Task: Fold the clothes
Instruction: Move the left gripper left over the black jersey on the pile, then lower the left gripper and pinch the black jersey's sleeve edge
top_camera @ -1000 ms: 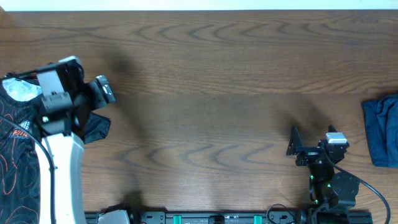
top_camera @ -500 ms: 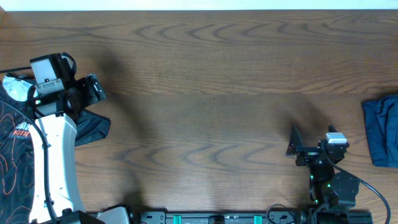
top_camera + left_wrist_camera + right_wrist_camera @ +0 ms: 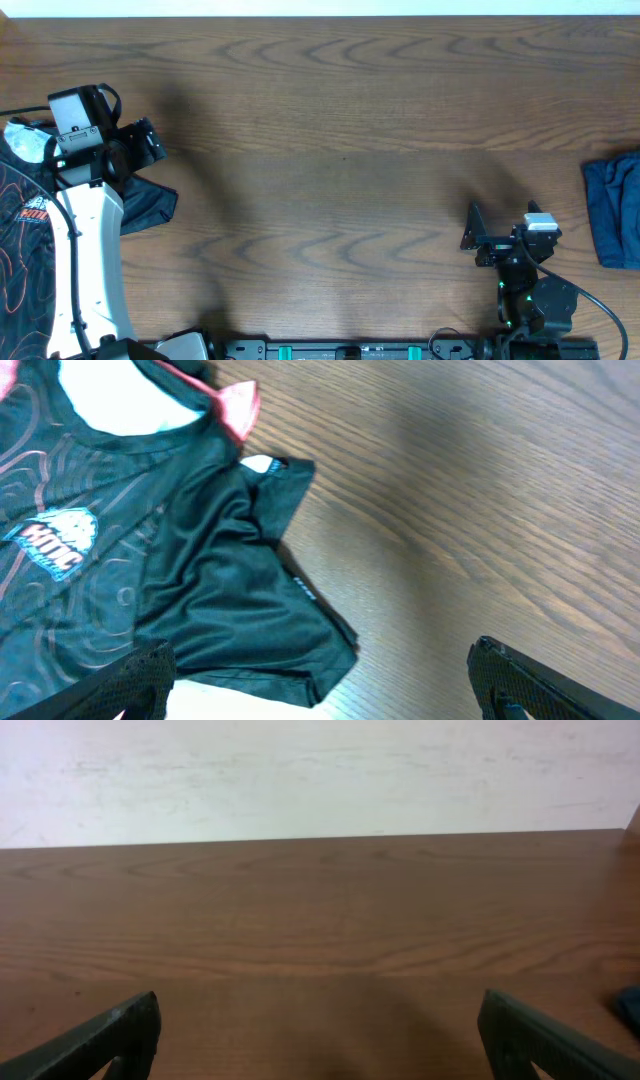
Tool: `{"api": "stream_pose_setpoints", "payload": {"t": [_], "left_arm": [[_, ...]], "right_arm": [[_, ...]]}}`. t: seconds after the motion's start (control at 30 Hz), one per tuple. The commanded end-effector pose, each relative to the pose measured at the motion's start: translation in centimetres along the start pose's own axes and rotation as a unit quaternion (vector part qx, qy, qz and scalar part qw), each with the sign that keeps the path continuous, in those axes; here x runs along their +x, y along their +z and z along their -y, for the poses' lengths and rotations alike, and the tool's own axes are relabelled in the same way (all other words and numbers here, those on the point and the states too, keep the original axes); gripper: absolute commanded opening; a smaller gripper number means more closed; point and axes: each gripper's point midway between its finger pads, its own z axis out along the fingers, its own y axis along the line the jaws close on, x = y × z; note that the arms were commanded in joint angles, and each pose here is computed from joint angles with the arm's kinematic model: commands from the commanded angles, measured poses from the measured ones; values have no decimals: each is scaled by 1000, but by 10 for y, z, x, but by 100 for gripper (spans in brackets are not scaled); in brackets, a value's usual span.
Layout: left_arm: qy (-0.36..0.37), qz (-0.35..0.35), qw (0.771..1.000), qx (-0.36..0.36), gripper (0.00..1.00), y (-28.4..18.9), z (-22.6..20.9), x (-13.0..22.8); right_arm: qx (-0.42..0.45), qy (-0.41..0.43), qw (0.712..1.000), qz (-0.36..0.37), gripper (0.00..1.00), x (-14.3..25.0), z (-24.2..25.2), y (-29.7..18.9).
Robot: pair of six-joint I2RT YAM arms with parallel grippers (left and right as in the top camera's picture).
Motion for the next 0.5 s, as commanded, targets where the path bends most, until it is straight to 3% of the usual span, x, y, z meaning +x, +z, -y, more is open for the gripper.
{"api": "stream_pose_setpoints", "payload": {"t": [0.0, 0.47], "left_arm": [[-5, 11, 1000, -28, 95, 0, -10, -11], [-3, -30, 999, -38, 95, 37, -12, 0]], "right_arm": [[1, -7, 1000, 1, 99, 1, 1, 0], [1, -7, 1000, 1, 99, 1, 1, 0]]}}
